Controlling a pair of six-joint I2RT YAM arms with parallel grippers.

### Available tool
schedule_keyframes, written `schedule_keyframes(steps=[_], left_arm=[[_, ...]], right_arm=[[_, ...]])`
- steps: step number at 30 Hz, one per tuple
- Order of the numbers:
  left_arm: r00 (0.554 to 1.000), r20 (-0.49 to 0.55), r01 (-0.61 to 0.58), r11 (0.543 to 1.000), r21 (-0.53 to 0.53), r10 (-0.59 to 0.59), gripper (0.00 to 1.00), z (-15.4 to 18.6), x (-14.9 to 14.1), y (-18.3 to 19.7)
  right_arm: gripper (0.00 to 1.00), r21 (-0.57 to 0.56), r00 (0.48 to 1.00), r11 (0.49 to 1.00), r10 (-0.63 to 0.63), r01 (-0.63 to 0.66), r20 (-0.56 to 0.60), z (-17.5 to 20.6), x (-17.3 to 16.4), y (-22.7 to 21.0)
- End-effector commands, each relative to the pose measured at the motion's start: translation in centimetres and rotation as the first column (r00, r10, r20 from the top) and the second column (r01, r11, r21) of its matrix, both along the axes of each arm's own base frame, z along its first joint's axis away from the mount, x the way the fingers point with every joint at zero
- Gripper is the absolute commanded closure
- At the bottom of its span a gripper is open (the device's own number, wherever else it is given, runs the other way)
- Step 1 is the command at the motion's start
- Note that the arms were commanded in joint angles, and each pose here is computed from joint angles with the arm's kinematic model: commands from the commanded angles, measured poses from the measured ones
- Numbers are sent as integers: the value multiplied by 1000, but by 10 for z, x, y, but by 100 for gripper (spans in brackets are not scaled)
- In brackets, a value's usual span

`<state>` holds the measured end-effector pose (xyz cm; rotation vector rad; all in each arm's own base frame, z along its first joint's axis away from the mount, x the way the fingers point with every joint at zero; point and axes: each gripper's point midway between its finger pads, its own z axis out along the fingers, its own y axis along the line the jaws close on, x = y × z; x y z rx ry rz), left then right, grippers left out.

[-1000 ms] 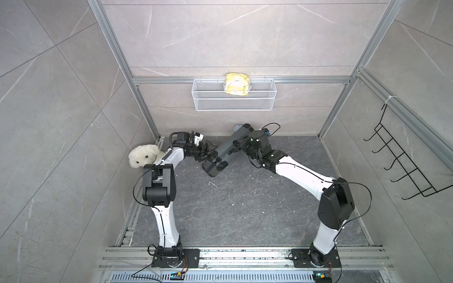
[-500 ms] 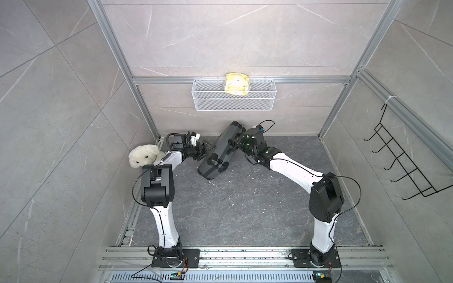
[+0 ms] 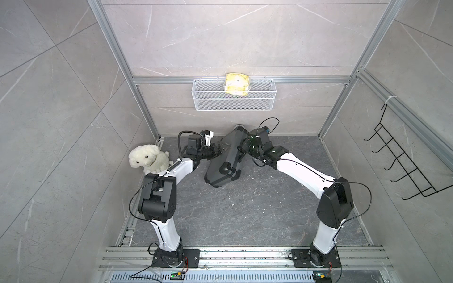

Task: Open the poker set cases
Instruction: Adjust the poker set case at the center of the board.

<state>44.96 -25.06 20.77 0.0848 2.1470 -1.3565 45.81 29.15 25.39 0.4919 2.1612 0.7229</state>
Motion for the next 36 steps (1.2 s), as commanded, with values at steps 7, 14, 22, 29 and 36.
schedule_keyframes(steps=[7,14,22,29,36], left_arm=[[952,-189,224,969,-99,-240,0,-1,-80,-45],[960,-279,14,999,39,-2,1,-34,-53,44],[927,-366,-53,994,99,86,1,-80,-45,76],[913,-391,-86,992,87,114,7,-95,-48,89],[902,-397,-113,981,156,167,10,-103,-57,106]], right_arm=[[100,212,880,920,218,-329,422,176,-51,64],[100,200,875,901,286,-384,390,155,-53,95],[100,200,871,878,354,-435,340,118,-51,130],[100,189,866,863,406,-468,292,85,-59,152],[100,164,866,861,439,-482,241,51,-66,150]])
